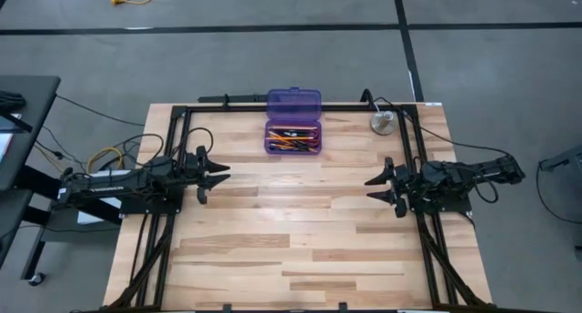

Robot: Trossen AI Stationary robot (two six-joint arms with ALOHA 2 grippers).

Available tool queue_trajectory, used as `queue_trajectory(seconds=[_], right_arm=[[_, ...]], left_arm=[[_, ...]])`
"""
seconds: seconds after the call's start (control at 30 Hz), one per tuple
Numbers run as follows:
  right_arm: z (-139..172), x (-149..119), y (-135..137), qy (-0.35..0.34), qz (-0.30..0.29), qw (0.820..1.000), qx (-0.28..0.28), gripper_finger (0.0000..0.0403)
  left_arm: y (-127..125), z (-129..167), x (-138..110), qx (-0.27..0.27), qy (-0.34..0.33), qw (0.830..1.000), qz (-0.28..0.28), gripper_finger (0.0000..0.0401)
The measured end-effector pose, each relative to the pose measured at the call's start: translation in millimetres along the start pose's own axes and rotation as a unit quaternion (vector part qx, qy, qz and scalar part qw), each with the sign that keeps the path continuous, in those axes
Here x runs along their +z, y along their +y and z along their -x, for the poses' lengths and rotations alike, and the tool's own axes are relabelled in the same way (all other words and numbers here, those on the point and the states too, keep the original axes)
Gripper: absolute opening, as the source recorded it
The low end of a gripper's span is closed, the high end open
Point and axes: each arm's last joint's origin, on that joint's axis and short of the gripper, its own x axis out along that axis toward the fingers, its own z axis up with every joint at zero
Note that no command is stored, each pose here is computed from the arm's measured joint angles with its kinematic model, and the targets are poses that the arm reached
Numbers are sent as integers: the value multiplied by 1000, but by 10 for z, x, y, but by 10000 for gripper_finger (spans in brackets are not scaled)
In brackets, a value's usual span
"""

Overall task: Pick & place school supplies into a supply box
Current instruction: Return to Home Position

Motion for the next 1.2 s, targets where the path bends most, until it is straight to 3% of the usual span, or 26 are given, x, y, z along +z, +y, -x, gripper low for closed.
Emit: queue_trajectory(seconds=[1.2], right_arm=[[-1,-3,-1,1,0,1000,0,169]], left_arm=[[0,0,-2,0,1,1000,1,116]])
